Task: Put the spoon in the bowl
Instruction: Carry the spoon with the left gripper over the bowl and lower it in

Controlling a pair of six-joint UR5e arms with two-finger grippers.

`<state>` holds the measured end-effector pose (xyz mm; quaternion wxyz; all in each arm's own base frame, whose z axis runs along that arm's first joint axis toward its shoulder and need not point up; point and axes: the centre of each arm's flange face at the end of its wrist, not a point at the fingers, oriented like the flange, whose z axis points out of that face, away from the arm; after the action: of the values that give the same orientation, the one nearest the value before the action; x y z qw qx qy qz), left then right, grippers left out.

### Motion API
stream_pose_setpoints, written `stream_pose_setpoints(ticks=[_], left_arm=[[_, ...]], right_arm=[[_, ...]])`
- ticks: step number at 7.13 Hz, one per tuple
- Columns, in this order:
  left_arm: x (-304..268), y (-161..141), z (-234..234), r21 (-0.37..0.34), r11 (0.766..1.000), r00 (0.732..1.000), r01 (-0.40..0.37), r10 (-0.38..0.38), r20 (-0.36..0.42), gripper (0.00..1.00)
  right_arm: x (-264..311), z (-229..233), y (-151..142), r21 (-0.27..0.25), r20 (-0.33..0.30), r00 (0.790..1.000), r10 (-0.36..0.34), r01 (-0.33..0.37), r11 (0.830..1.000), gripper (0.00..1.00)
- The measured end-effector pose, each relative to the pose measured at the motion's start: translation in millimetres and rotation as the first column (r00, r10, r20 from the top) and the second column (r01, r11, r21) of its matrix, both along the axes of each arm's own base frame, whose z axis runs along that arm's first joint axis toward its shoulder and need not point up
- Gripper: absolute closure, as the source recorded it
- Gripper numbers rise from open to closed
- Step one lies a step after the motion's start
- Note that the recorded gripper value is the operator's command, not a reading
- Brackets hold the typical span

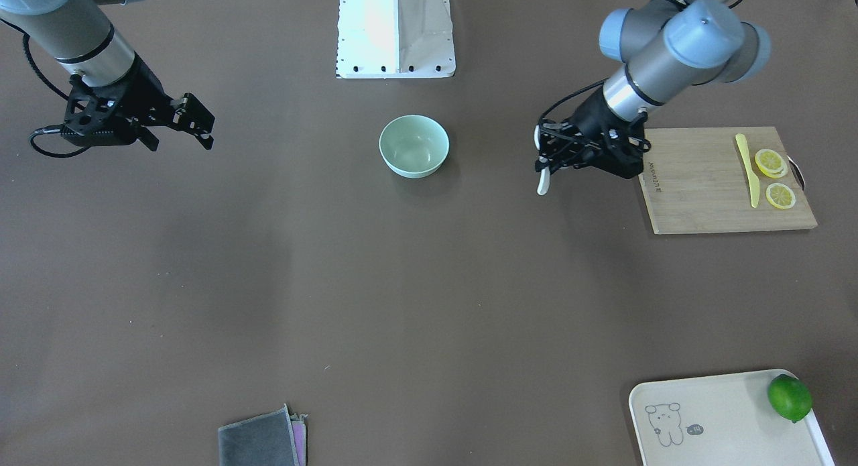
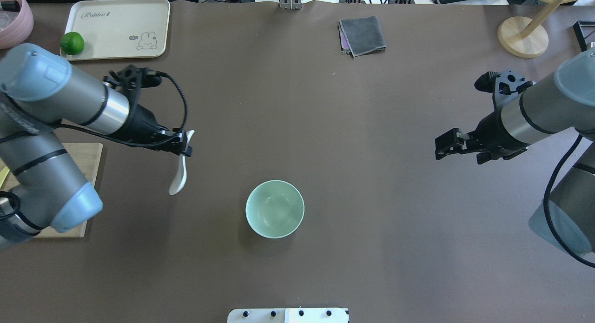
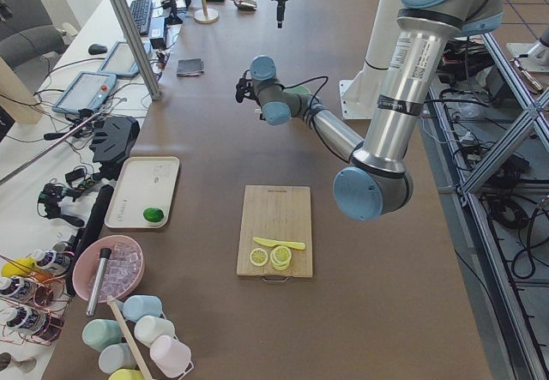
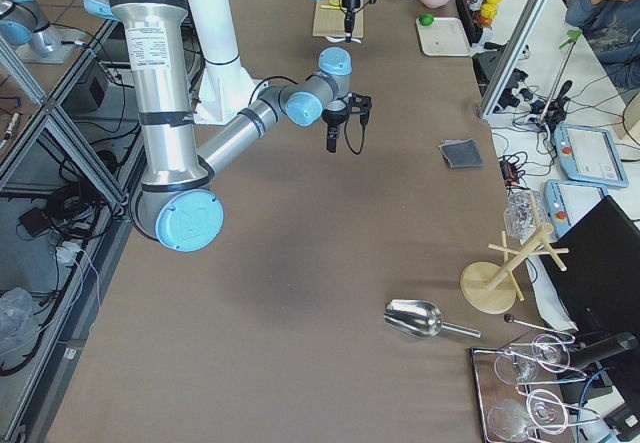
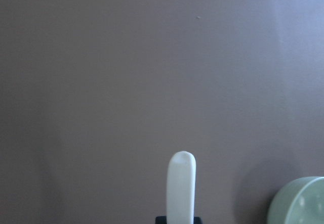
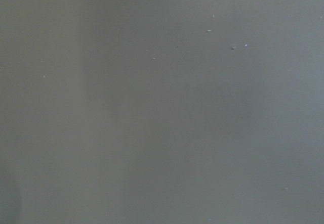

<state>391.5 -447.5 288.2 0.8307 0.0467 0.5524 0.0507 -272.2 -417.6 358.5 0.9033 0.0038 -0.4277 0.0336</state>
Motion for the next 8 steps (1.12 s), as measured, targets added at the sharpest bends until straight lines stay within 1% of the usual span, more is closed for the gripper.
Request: stream_pose_setpoints(ticks=[2, 3, 4, 5, 6, 7, 8], left_arm=[[83, 36, -69, -0.038, 0.999, 1.0, 0.02, -0.019, 0.023, 1.0], [112, 52, -88, -0.049, 0.998, 0.999, 0.029, -0.027, 0.033, 1.0], [129, 62, -93, -0.051, 0.998, 0.999, 0.031, -0.028, 0.043, 1.0], [138, 67, -93, -0.05, 0.998, 0.998, 0.03, -0.028, 0.053, 1.0], [143, 69, -91, -0.051, 0.998, 0.998, 0.03, -0.027, 0.058, 0.34], [148, 71, -91, -0.05, 0.998, 0.998, 0.032, -0.029, 0.061, 0.03], [152, 74, -92, -0.043, 0.998, 0.997, 0.041, -0.038, 0.063, 0.03]], right_arm=[[44, 41, -15, 0.033, -0.033, 0.999, -0.043, 0.044, 0.999, 0.0], [63, 59, -20, 0.043, -0.048, 0.997, -0.053, 0.055, 0.998, 0.0], [76, 73, -22, 0.048, -0.061, 0.997, -0.056, 0.059, 0.997, 0.0], [85, 82, -21, 0.046, -0.069, 0.996, -0.057, 0.06, 0.997, 0.0], [90, 89, -19, 0.043, -0.075, 0.996, -0.058, 0.062, 0.997, 0.0], [93, 93, -17, 0.04, -0.076, 0.995, -0.061, 0.064, 0.997, 0.0], [95, 95, -15, 0.037, -0.076, 0.995, -0.064, 0.067, 0.997, 0.0]])
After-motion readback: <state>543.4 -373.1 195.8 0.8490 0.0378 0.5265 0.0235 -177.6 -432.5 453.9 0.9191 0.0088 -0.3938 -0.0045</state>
